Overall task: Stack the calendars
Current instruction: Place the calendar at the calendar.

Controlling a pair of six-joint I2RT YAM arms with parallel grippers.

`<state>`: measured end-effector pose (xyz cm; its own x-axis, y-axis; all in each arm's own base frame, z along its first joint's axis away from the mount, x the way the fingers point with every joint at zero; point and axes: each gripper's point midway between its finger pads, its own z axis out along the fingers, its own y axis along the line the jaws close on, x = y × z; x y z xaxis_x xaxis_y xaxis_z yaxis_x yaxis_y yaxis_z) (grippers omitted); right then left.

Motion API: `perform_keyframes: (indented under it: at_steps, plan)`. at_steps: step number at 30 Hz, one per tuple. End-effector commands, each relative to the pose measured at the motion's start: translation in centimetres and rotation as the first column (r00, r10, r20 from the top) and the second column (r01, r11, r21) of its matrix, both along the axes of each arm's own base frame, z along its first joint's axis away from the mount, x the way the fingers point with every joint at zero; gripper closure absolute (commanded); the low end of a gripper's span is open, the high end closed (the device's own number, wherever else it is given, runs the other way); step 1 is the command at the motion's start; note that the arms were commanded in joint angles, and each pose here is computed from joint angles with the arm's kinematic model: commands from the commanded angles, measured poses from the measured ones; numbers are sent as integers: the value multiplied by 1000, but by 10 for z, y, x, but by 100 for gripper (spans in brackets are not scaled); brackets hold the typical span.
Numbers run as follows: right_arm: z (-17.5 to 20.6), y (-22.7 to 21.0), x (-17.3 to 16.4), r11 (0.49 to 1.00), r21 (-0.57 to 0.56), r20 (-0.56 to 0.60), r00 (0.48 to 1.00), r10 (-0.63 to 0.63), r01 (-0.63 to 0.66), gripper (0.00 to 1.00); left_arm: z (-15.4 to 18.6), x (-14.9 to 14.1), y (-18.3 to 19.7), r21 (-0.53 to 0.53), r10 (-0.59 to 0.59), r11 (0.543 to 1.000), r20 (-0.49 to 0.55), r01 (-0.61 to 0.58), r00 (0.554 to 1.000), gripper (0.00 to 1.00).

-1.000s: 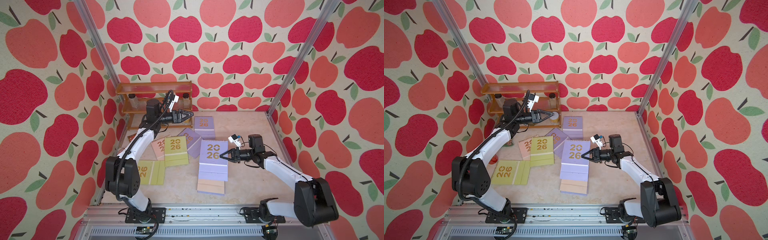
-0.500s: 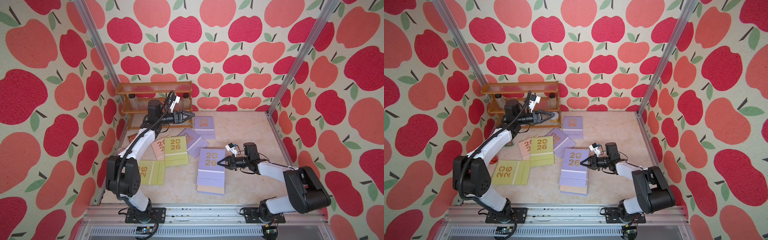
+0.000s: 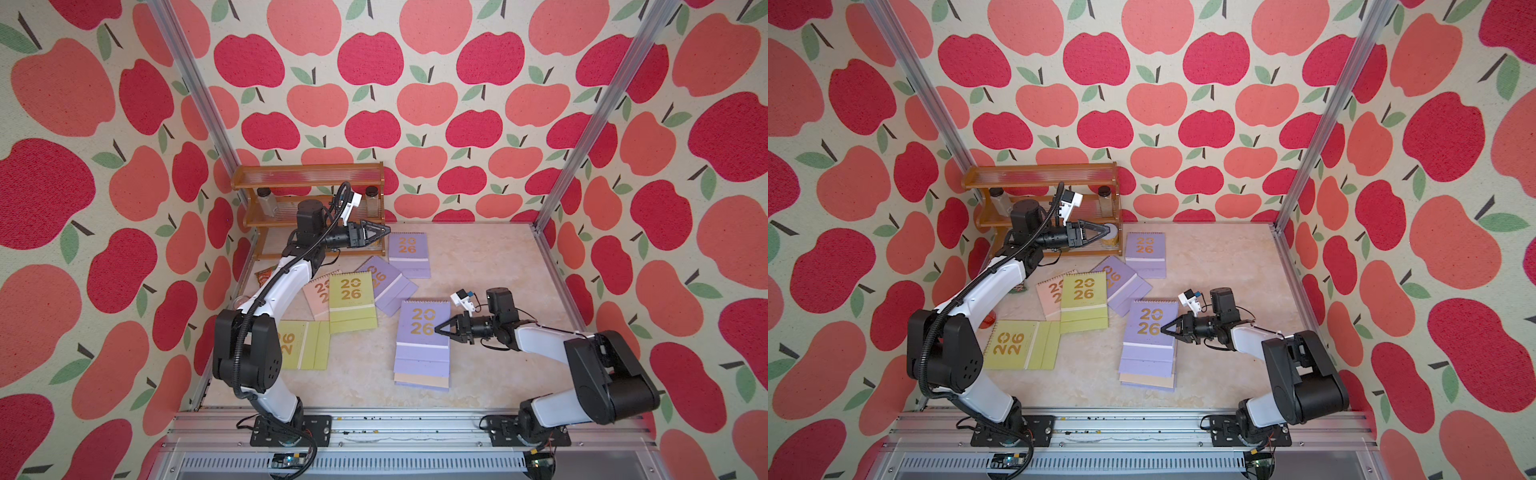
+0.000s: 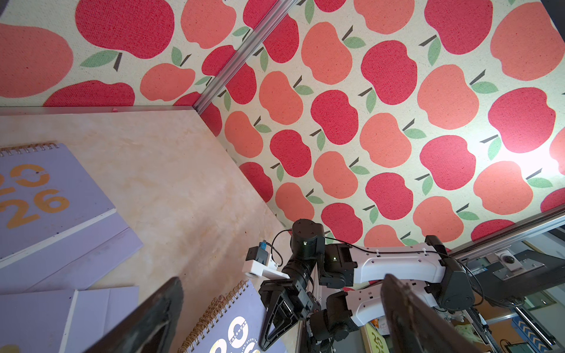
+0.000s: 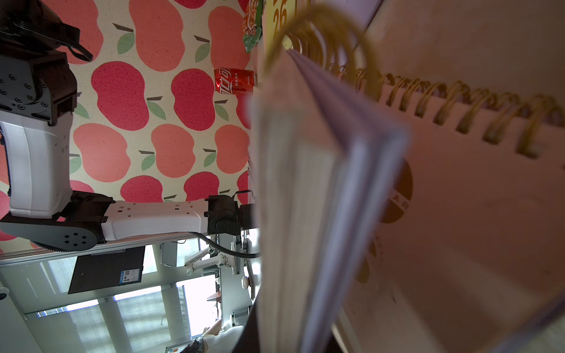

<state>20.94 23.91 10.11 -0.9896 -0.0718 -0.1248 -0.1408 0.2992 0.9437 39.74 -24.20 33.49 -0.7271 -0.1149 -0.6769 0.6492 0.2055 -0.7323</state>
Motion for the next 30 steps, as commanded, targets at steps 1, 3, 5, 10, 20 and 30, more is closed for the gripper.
perform_keyframes:
  at_steps: [1,3,5,10,20,30]
  plan:
    - [7,0,-11,999,19,29,999,38,-38,100,-3,2,-3,-3,-6,1000,7,6,1000,1]
    - [6,-1,-14,999,16,27,999,40,-40,100,-3,2,-4,-3,-6,1000,5,7,1000,1]
    - [4,-1,-15,999,13,26,999,39,-39,100,-4,3,-4,-3,-6,1000,5,6,1000,1]
    - [0,-2,-17,999,7,12,999,38,-38,100,-5,3,-6,-2,-9,1000,1,9,1000,1]
    - [-9,-1,-16,999,-4,-5,999,33,-33,100,-6,3,-8,-2,-14,1000,-1,14,1000,1]
    - [-14,-1,-16,999,-10,-15,999,31,-31,100,-6,3,-8,-2,-14,1000,1,14,1000,1]
